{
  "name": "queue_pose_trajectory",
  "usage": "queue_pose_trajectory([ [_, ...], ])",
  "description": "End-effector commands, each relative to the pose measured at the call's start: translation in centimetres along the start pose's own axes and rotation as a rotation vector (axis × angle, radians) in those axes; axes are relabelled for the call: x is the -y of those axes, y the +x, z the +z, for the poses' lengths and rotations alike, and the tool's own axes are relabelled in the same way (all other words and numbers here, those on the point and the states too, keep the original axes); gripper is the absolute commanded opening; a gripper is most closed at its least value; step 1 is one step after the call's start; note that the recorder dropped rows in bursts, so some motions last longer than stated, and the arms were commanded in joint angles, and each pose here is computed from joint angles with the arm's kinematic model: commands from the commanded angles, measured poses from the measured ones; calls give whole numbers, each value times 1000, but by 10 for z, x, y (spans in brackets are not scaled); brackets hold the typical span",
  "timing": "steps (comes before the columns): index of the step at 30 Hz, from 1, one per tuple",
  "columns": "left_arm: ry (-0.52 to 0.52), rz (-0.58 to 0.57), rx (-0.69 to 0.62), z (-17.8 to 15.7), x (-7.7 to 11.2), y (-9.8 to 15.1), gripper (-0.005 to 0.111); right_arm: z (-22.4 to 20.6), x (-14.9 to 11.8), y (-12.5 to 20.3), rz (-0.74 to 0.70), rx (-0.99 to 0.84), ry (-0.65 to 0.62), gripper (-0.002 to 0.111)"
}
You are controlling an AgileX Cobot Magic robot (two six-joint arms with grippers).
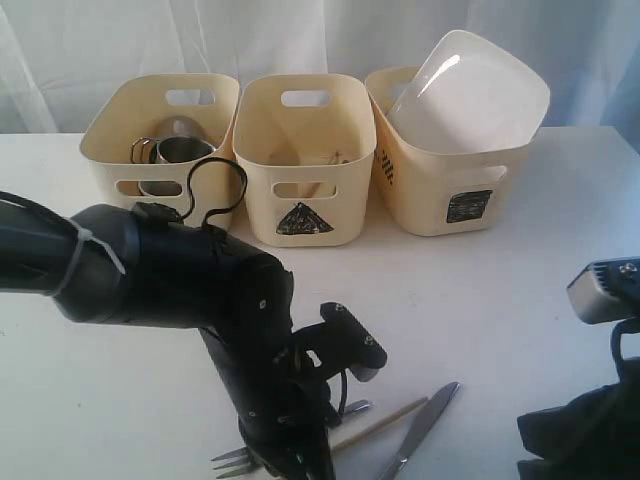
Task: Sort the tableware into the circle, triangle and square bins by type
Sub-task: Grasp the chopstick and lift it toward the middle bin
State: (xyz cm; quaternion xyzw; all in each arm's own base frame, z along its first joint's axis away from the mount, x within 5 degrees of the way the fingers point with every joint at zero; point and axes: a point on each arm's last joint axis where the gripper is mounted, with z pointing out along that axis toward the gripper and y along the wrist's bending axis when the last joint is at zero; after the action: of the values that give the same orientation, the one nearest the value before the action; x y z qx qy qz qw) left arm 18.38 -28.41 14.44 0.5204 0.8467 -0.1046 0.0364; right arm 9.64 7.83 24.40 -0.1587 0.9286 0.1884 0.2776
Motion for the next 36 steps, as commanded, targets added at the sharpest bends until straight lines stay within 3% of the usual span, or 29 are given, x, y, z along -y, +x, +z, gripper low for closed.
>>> queue_pose_trajectory([
  [1, -28, 17, -116, 17, -6, 14, 0, 0, 2, 2, -20, 3, 8, 0],
  [8, -44, 25, -39, 2, -5, 7, 0, 0, 2, 2, -20, 3, 8, 0],
  [19, -90, 64, 197, -61, 2, -13, 0, 0, 2, 2, -20, 2, 8, 0],
  [21, -144, 106, 251, -73, -1, -16, 0, 0, 2, 2, -34, 2, 8, 0],
  [23, -224, 116, 284, -83, -12, -20, 0, 0, 2, 2, -34, 0, 9, 0],
  [26, -395, 115, 395, -102, -44, -29, 0, 0, 2, 2, -34, -5, 9, 0],
  [36, -658, 104, 1081, -160, -129, -45, 0, 0, 2, 3, -34, -8, 10, 0],
])
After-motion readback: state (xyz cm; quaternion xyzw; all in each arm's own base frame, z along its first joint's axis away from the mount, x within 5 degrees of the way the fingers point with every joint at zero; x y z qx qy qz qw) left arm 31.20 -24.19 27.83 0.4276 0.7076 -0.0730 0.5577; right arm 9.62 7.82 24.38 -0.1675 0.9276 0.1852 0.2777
